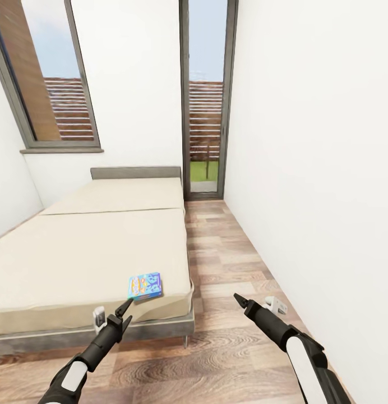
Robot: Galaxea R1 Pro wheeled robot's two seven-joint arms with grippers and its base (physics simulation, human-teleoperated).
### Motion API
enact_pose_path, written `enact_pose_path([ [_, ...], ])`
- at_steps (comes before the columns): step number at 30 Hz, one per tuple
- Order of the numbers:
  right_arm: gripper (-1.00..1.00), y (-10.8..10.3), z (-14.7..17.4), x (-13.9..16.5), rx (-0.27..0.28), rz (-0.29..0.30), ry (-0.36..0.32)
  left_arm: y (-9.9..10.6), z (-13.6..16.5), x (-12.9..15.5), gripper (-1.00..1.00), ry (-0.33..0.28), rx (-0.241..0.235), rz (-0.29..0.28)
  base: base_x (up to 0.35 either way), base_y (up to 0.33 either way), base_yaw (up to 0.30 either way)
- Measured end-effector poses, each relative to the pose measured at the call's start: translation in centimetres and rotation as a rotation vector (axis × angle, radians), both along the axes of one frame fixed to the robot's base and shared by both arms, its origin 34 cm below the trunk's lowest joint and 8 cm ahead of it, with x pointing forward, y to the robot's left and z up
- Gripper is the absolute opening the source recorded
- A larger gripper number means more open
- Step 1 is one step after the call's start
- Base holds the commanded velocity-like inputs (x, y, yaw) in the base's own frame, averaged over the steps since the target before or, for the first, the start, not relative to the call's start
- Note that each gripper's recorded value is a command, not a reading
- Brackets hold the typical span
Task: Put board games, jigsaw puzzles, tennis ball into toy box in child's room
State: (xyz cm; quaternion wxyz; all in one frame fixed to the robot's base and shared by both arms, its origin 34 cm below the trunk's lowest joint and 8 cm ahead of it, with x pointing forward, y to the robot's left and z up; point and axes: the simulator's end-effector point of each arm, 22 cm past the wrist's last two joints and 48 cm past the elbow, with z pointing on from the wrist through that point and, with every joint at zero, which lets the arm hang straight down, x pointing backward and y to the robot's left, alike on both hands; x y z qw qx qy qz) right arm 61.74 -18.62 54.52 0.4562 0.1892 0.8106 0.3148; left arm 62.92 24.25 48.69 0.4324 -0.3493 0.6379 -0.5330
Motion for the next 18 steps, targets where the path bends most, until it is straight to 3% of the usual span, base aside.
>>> enact_pose_path([
  [18,1.0,0.0,3.8,0.9,0.0,0.0,0.001,0.0,3.8,0.9,1.0,0.001,0.0,0.0,0.0,0.0,0.0],
])
